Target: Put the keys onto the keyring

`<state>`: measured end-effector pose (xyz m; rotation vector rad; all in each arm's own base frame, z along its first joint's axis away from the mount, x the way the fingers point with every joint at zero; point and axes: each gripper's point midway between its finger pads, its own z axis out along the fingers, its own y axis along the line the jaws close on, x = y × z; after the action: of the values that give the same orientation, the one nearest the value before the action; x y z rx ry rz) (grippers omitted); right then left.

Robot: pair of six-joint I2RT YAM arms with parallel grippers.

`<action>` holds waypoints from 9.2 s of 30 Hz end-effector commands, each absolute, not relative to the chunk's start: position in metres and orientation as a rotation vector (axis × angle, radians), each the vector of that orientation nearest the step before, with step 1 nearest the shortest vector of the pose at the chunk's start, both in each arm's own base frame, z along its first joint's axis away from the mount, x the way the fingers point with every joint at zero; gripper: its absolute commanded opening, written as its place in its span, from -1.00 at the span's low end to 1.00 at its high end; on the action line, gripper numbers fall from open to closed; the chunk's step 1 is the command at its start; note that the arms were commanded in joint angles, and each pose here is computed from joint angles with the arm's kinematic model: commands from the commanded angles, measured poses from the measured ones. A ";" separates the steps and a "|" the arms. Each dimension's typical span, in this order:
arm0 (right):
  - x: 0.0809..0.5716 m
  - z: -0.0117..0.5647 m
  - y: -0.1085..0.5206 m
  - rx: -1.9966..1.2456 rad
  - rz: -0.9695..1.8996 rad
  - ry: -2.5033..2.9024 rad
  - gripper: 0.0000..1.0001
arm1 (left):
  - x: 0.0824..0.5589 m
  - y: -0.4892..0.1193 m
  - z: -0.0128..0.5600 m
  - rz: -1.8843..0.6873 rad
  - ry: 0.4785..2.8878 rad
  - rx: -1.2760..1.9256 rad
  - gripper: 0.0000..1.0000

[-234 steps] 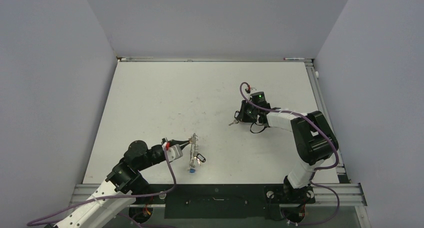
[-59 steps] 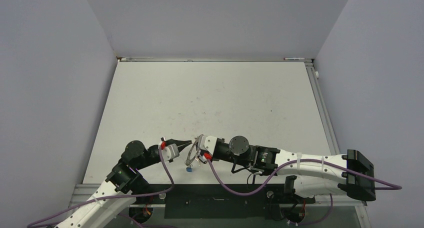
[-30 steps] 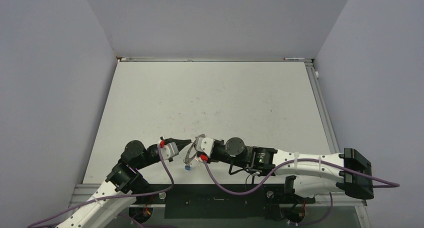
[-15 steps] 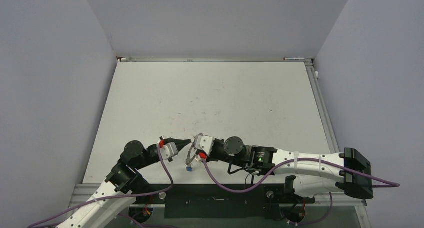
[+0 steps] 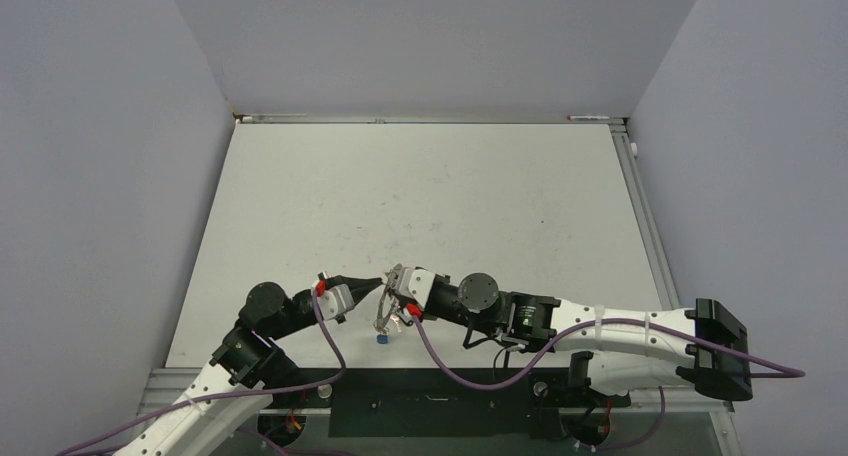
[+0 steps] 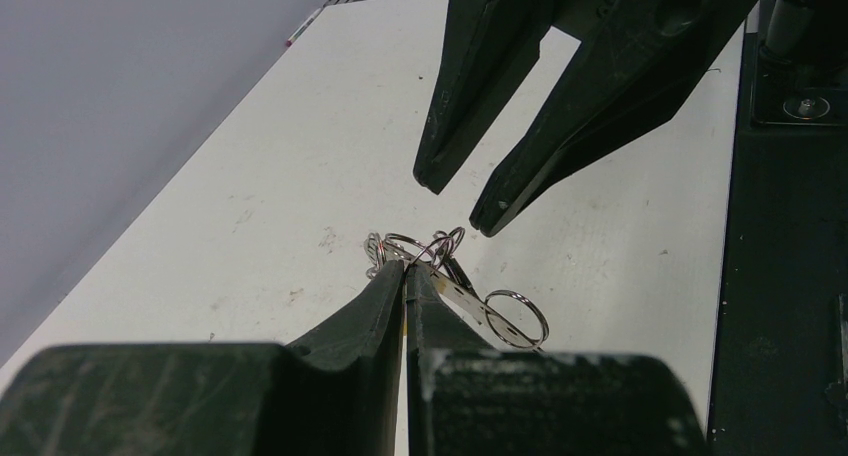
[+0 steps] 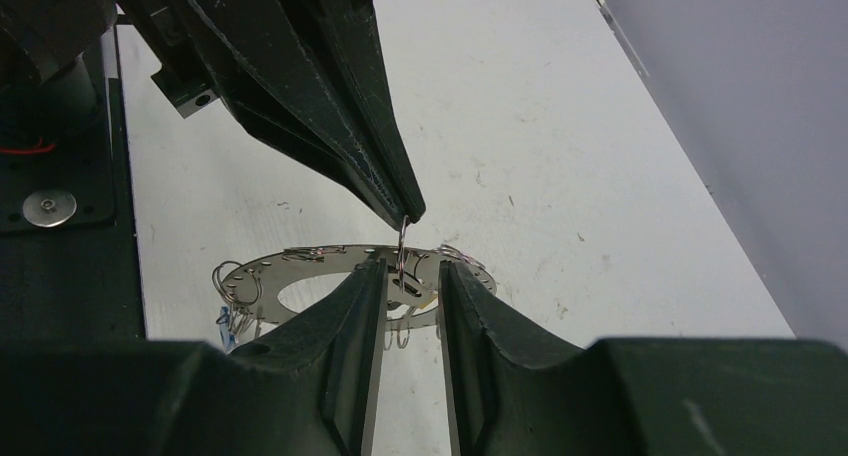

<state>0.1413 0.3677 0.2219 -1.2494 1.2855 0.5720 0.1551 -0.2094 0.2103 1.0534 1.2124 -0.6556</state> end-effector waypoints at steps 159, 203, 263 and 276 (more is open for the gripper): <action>0.105 0.266 0.350 -1.495 0.843 1.189 -0.90 | 0.107 -0.260 0.248 -1.117 1.327 1.184 -0.71; 0.099 0.306 0.353 -1.392 0.913 1.059 -0.33 | 0.092 -0.233 0.314 -1.191 1.067 1.024 -1.00; 0.112 0.310 0.349 -1.140 0.961 1.087 -0.89 | 0.104 -0.225 0.320 -1.113 1.079 0.955 -1.00; 0.108 0.299 0.357 -1.095 1.051 1.104 -0.87 | 0.109 -0.222 0.324 -1.089 1.075 0.920 -1.00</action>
<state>0.1092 0.3534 0.2798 -1.1566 1.1650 1.0010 0.1067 -0.2271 0.3035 0.9561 1.1452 -1.1247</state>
